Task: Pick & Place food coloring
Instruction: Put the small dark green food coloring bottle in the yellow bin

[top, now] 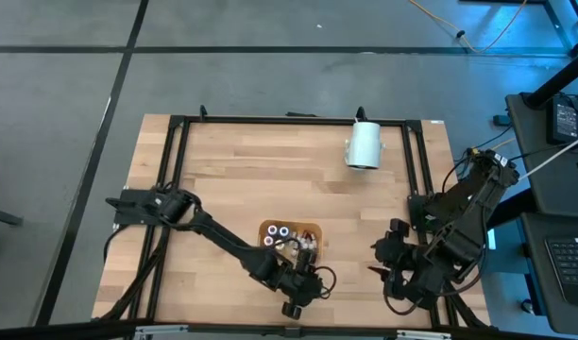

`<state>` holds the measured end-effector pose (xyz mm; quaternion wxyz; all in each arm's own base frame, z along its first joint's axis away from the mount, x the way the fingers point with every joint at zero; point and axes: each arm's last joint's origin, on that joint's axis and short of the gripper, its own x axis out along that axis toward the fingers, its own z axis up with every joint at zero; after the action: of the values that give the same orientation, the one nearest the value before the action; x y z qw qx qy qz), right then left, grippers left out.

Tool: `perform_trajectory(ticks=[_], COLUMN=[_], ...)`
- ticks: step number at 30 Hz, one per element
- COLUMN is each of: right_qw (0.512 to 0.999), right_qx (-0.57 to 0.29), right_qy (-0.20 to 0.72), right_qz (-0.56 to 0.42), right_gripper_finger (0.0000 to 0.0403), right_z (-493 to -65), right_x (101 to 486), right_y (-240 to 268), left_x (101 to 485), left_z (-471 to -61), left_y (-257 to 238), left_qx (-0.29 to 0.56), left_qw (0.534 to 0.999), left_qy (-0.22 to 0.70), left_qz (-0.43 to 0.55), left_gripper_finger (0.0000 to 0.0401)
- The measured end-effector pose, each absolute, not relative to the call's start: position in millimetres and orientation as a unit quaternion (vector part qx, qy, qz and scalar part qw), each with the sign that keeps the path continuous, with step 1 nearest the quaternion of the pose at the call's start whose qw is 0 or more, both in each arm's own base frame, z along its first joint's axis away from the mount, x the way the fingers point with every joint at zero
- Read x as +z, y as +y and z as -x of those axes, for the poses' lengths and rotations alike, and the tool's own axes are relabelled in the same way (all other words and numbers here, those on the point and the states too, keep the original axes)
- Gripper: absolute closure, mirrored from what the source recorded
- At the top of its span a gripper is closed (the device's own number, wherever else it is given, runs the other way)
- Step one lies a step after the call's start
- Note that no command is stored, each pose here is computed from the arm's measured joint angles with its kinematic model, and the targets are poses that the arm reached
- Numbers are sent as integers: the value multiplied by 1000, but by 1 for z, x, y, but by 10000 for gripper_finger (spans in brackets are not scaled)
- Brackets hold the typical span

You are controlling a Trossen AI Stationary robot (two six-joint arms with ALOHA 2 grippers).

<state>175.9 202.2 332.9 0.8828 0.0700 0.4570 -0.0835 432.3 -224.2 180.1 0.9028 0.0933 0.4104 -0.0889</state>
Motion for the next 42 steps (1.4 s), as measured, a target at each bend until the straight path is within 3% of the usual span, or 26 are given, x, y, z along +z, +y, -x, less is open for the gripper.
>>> perform_trajectory(ticks=[15, 42], right_qw=[889, 889], right_qx=[-91, -91], right_qy=[444, 445], right_qz=[-66, -63], right_gripper_finger=[148, 148], right_z=[-177, -176], right_x=[333, 333], right_y=[202, 201], left_x=[155, 158], left_z=[-434, -434], left_y=[-228, -229], left_qx=[-94, -88], left_qw=[890, 894], left_qy=[435, 430], left_qz=[-96, -86], left_gripper_finger=[195, 195])
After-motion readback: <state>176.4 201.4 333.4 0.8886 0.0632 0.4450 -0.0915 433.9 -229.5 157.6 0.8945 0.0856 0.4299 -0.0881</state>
